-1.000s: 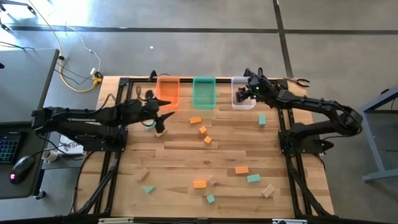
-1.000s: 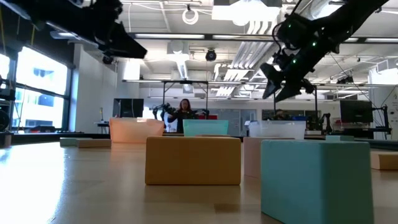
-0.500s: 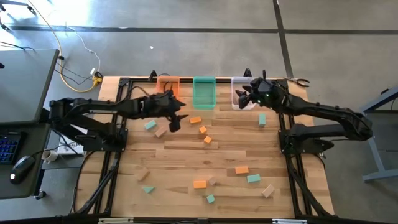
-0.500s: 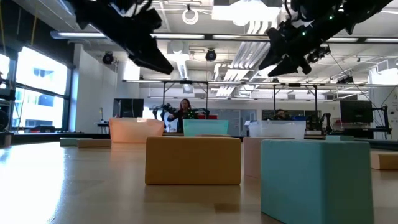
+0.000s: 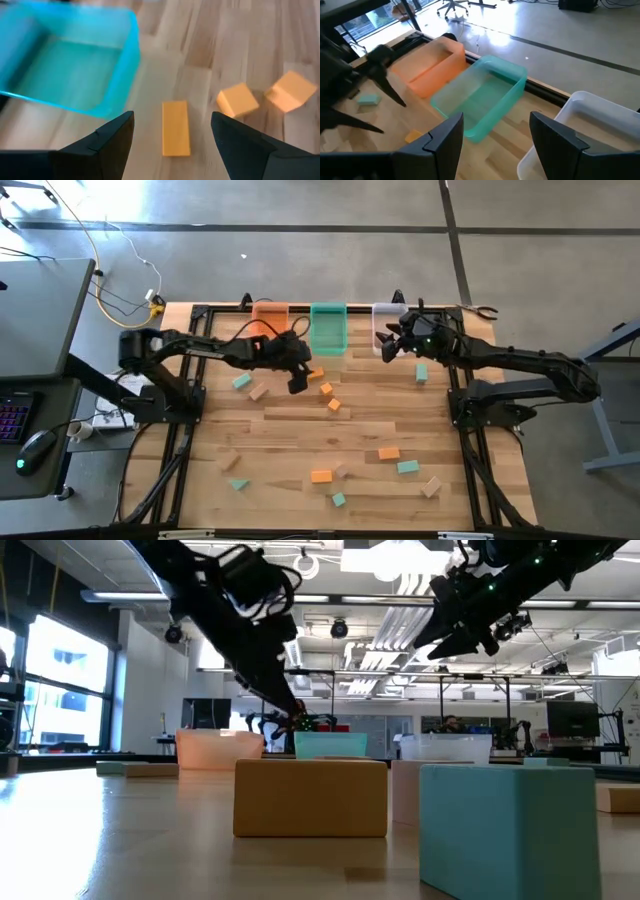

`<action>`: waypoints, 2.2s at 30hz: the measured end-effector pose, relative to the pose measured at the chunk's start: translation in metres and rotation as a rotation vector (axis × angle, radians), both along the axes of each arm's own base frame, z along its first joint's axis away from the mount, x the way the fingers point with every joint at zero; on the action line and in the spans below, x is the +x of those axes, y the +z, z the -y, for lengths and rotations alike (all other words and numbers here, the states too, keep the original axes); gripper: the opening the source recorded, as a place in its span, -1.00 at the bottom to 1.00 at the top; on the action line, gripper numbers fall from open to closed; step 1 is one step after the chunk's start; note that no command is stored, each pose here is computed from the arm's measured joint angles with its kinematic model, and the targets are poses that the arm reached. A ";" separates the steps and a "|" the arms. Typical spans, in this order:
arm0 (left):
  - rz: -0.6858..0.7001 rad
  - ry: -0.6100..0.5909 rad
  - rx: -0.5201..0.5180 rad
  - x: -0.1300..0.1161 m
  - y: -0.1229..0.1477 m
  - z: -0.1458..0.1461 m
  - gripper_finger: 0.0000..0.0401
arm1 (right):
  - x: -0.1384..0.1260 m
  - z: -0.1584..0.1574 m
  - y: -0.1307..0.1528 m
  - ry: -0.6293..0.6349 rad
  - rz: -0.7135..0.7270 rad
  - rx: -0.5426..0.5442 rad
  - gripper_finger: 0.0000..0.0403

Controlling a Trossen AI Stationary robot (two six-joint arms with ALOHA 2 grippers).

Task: Sort & place blocks by color
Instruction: Put the orange block into the orange bin

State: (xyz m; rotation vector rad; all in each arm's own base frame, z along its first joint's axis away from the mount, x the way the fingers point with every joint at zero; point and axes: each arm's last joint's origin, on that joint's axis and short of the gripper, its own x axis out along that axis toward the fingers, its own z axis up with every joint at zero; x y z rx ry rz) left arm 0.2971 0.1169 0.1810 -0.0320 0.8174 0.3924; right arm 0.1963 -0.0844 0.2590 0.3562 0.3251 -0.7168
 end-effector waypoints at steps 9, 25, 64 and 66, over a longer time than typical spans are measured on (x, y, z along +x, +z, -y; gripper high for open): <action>-0.093 0.005 -0.039 0.009 -0.037 -0.003 0.27 | 0.001 -0.002 0.000 0.017 -0.003 0.005 0.07; -0.120 0.027 -0.077 0.016 -0.071 -0.013 0.27 | 0.000 -0.003 -0.003 0.016 -0.032 0.016 0.07; 0.005 -0.082 -0.071 -0.018 0.015 -0.009 -0.51 | 0.007 -0.081 -0.019 0.409 -0.132 0.318 0.07; -0.016 -0.054 -0.040 -0.027 0.025 -0.009 -0.51 | 0.005 -0.088 -0.021 0.425 -0.154 0.338 0.07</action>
